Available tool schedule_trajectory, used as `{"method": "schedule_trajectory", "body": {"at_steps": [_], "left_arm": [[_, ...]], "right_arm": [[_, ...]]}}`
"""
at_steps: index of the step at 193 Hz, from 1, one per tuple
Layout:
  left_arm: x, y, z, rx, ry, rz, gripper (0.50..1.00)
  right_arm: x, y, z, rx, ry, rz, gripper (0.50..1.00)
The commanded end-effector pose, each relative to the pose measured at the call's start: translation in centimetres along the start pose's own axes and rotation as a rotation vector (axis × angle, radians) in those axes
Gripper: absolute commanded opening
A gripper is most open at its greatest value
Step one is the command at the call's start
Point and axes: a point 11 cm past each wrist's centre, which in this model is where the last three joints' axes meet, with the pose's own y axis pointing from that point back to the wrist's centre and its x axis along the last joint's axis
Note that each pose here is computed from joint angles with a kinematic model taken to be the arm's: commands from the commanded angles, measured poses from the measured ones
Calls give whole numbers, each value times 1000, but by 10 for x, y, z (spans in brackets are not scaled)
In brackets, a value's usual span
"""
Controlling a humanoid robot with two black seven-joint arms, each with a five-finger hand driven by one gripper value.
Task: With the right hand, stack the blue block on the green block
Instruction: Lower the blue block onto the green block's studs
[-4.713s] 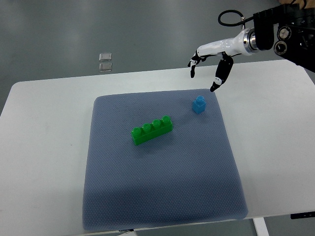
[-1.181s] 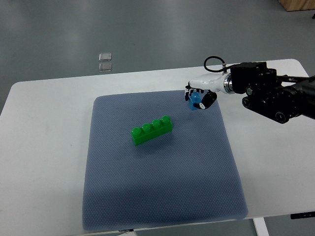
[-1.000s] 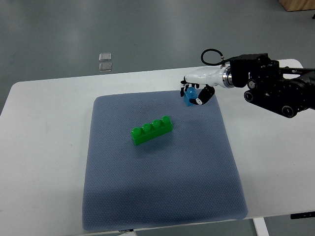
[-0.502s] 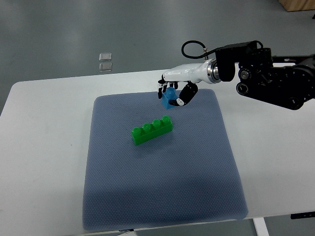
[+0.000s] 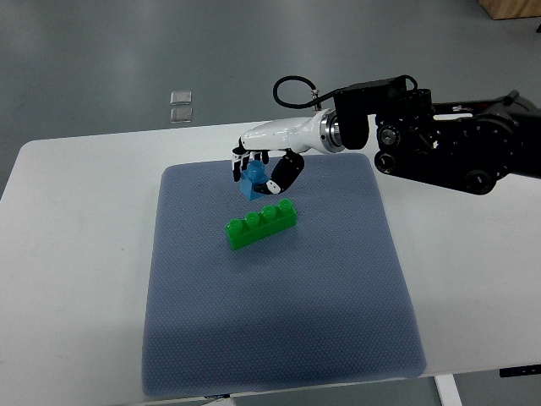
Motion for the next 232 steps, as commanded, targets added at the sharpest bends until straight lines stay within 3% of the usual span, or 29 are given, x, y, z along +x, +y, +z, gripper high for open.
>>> {"method": "schedule_trajectory", "body": {"at_steps": [1, 232], "left_arm": [[-2, 0, 0, -1, 0, -4, 1000], [-6, 0, 1, -2, 0, -17, 1000]], "right_arm": [[-7, -4, 3, -28, -11, -8, 615], [-43, -20, 19, -83, -54, 3, 613]]}}
